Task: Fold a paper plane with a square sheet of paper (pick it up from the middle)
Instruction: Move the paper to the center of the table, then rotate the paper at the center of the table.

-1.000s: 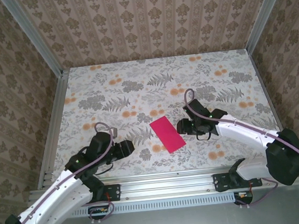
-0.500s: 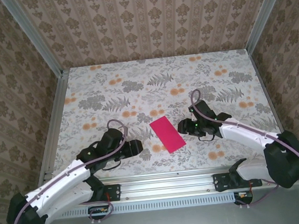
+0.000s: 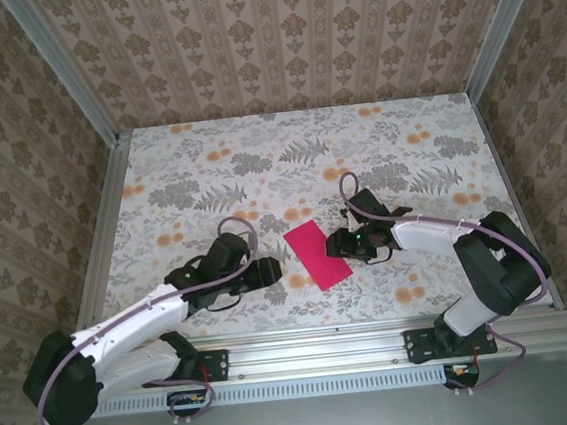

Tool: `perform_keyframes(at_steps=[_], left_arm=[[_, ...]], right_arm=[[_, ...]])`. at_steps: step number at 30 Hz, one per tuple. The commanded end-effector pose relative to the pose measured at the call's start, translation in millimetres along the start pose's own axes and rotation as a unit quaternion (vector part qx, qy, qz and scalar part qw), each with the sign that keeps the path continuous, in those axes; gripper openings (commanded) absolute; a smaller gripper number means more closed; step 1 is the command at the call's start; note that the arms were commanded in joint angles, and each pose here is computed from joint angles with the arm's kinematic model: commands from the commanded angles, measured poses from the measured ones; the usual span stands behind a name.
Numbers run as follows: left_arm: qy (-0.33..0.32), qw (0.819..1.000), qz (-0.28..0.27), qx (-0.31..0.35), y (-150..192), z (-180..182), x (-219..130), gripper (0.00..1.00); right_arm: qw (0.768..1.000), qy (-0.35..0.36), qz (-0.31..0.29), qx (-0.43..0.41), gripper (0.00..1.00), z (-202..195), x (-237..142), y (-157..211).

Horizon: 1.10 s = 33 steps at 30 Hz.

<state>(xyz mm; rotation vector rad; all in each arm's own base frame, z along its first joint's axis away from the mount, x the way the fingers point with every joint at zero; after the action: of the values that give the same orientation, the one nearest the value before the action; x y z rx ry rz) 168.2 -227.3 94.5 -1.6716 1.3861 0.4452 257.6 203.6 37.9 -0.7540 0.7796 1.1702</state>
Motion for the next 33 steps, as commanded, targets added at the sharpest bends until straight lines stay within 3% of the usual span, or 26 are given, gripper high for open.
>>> perform_keyframes(at_steps=[1,8,17,26,33], left_arm=[[0.038,0.999,-0.012,0.014,-18.1,-24.2,6.4,0.64],[0.057,0.998,-0.003,-0.012,-32.4,-29.8,32.3,0.63],[0.056,0.998,0.031,-0.030,-39.8,-25.5,65.3,0.60],[0.032,0.996,0.065,-0.050,-33.6,-11.5,82.9,0.58],[0.047,0.994,0.068,-0.064,-41.2,-18.1,93.6,0.58]], right_arm=[[0.999,-0.016,0.031,-0.012,0.50,0.5,5.3,11.0],[0.998,-0.044,0.045,0.006,0.47,-7.1,0.4,41.3],[0.993,-0.108,0.037,0.013,0.48,18.3,-15.3,74.7],[1.000,-0.014,-0.026,-0.003,0.50,-2.2,-29.9,44.1],[0.999,-0.009,-0.031,0.002,0.50,0.9,-18.0,18.4]])
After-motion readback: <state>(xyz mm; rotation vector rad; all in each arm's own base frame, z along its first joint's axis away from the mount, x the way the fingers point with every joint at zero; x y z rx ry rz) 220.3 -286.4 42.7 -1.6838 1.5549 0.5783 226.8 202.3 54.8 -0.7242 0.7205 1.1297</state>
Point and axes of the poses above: each hand's point on the last joint's axis, 136 mm out from that joint toward the fingers, its own x axis out along the fingers, its own z axis along the line the jaws close on, y = z × x, the point moved 1 cm from there along -x, back along the fingers, and after that the axes turned 7 degrees about x, right-handed, at the moved point
